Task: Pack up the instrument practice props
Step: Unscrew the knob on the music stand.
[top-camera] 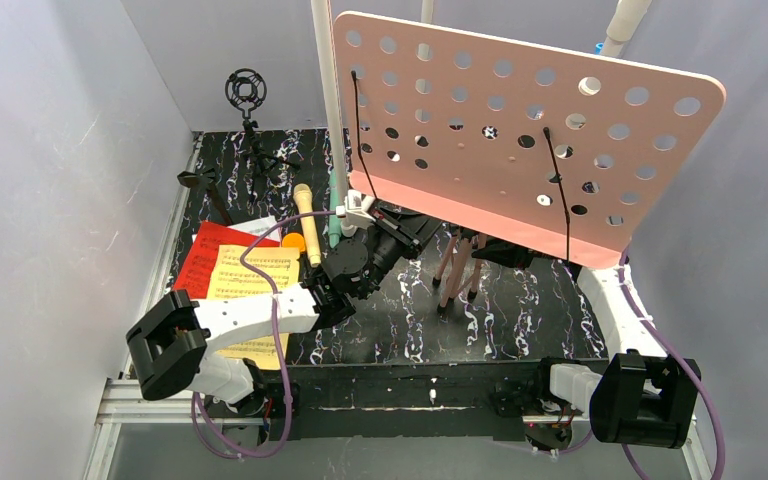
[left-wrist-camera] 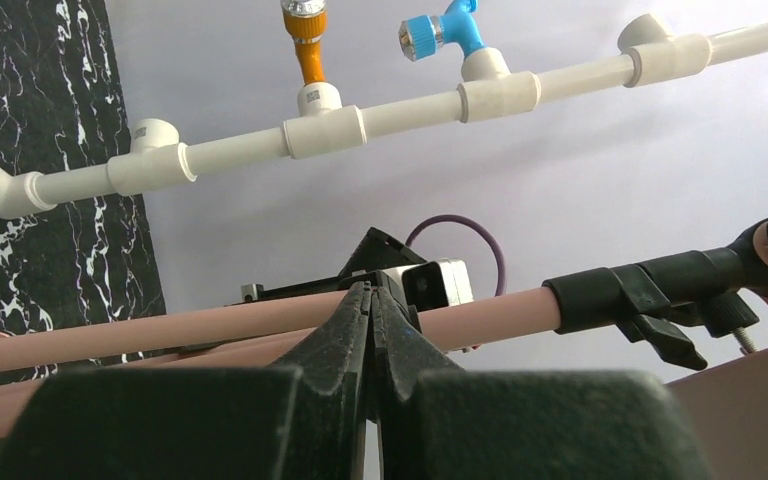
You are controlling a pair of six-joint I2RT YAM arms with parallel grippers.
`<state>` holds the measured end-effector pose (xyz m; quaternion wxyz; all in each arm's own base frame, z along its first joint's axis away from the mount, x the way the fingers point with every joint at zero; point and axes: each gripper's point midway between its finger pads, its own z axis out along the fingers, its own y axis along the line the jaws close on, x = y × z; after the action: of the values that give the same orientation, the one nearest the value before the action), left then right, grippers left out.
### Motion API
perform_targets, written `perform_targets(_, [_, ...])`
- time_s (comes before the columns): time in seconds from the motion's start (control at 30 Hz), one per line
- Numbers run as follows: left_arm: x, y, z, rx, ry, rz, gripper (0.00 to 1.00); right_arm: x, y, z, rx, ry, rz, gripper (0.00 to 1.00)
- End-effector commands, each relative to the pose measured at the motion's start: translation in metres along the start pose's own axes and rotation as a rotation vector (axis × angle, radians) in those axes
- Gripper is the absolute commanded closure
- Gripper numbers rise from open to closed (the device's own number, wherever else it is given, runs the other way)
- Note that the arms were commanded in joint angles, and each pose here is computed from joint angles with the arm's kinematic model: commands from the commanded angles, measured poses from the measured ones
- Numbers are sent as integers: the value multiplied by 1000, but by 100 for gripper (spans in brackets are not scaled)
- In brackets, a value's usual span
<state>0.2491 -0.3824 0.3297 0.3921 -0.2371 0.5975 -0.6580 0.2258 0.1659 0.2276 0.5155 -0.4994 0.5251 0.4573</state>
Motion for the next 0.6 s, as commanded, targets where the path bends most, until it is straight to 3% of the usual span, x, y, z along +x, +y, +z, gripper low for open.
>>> perform_targets(0.0, [0,2,2,4,10,-10,100,6,15,1,-16,-5,126,99])
perform_targets(0.57, [11,18,-4,19,125,91,100,8,15,1,-15,-4,128,99])
